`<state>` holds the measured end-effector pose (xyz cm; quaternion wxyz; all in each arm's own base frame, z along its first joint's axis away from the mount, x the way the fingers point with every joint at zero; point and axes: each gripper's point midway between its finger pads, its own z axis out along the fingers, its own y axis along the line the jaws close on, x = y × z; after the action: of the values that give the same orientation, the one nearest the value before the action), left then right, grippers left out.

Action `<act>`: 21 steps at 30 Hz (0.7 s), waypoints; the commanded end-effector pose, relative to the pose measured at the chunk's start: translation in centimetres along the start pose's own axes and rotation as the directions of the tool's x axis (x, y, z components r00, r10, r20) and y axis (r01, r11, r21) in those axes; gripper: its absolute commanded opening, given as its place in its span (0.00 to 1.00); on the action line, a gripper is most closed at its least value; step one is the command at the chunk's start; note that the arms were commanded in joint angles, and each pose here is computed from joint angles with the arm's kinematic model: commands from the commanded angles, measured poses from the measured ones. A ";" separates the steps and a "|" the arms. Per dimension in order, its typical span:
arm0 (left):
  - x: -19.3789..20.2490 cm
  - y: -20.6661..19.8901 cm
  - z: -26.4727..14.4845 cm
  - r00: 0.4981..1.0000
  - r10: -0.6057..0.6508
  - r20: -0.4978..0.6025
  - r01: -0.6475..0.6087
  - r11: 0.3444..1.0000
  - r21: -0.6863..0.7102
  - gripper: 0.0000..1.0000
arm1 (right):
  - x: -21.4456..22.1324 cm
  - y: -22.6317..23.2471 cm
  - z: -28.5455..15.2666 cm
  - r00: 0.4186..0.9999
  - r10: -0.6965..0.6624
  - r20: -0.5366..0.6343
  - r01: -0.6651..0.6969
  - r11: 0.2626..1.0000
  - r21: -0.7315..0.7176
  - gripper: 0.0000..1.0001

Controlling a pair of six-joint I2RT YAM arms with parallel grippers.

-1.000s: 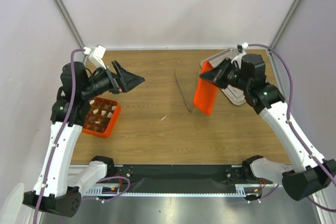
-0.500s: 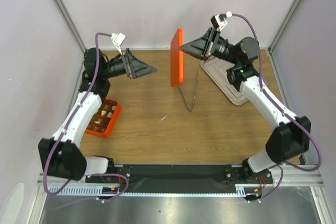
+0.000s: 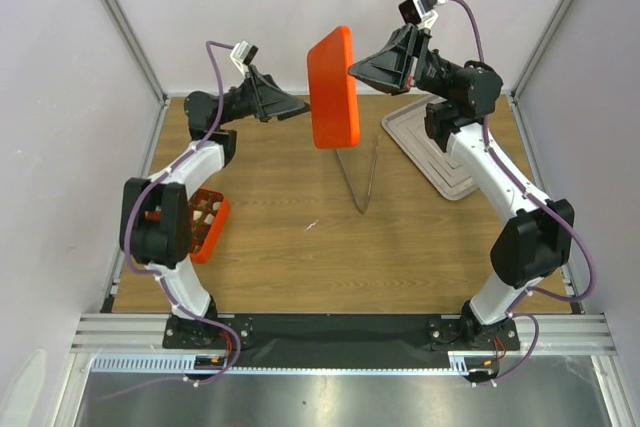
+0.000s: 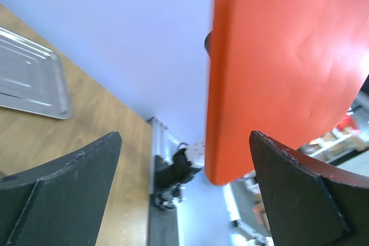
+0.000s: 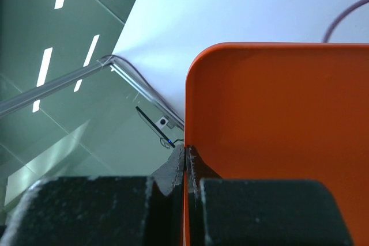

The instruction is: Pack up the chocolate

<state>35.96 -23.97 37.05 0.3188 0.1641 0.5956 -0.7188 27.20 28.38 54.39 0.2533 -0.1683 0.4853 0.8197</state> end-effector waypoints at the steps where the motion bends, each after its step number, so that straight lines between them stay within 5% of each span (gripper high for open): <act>1: -0.5 -6.6 1.0 0.969 0.245 0.027 -0.246 0.949 0.197 1.00 | 0.3 2.9 0.3 0.998 -0.067 -0.016 0.066 0.995 -0.069 0.00; 11: 0.7 -8.3 3.6 0.972 0.233 0.018 -0.229 0.936 0.268 0.99 | 0.4 0.6 -0.7 1.000 -0.005 0.011 0.007 0.993 -0.121 0.00; 14: 1.6 -9.5 3.3 0.975 0.221 0.022 -0.216 0.924 0.315 0.91 | 0.3 -0.7 -1.5 0.999 0.024 0.021 -0.021 0.994 -0.108 0.00; 17: 1.2 -10.3 2.9 0.983 0.177 0.042 -0.181 0.926 0.332 0.66 | -0.1 -4.0 -3.1 0.998 0.042 0.046 -0.042 0.999 -0.003 0.01; 18: 1.2 -10.8 2.8 0.984 0.173 0.043 -0.177 0.927 0.331 0.54 | -0.3 -5.0 -3.9 0.997 0.057 0.061 -0.058 0.998 0.030 0.03; 21: 0.8 -11.0 2.3 0.987 0.152 0.055 -0.162 0.941 0.297 0.47 | -0.9 -8.9 -7.3 0.991 0.075 0.110 -0.093 0.982 0.166 0.20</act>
<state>34.25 -26.67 39.80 0.2511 0.1398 0.5709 -0.7690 31.38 25.48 49.84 0.2535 -0.0912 0.4893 0.8295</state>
